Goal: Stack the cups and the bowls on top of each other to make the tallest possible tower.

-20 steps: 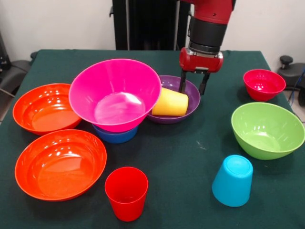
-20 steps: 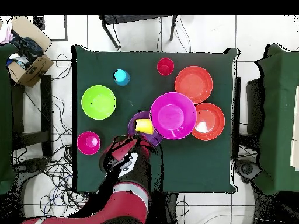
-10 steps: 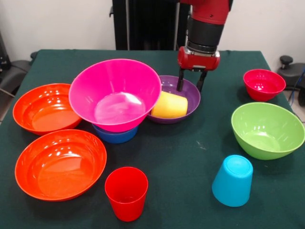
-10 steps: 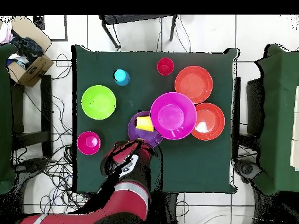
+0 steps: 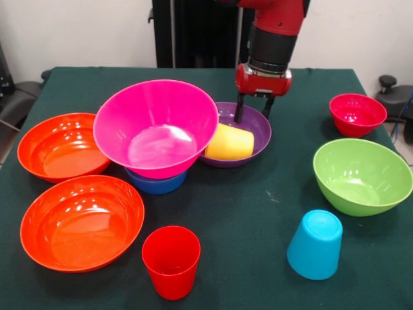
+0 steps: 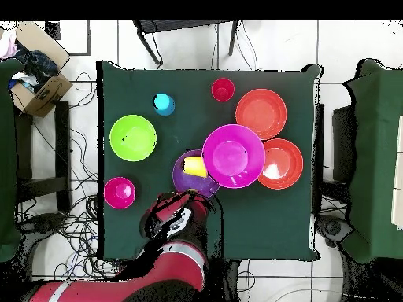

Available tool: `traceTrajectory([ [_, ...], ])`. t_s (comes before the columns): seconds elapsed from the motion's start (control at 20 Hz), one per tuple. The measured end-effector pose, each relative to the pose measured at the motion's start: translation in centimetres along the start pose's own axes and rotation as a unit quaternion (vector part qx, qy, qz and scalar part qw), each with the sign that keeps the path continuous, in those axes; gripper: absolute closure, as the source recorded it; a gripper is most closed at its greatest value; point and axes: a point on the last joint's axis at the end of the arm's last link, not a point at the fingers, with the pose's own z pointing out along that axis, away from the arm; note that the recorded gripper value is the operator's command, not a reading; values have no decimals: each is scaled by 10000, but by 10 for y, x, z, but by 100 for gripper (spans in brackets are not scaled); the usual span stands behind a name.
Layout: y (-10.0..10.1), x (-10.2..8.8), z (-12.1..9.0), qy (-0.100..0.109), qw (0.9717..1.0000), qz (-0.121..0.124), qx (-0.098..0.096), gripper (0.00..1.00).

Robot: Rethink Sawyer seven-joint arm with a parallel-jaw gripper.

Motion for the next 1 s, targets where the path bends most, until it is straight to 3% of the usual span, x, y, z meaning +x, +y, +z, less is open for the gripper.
traceTrajectory([
  [0.45, -6, 9, 11, -182, 9998, -7, -48, 0],
  [0.5, -7, 9, 12, -213, 9998, -8, -53, 100],
  [0.7, -18, 2, 8, -421, 9991, 15, -12, 100],
  [1.0, -20, -3, 4, -473, 9989, 47, -15, 100],
])
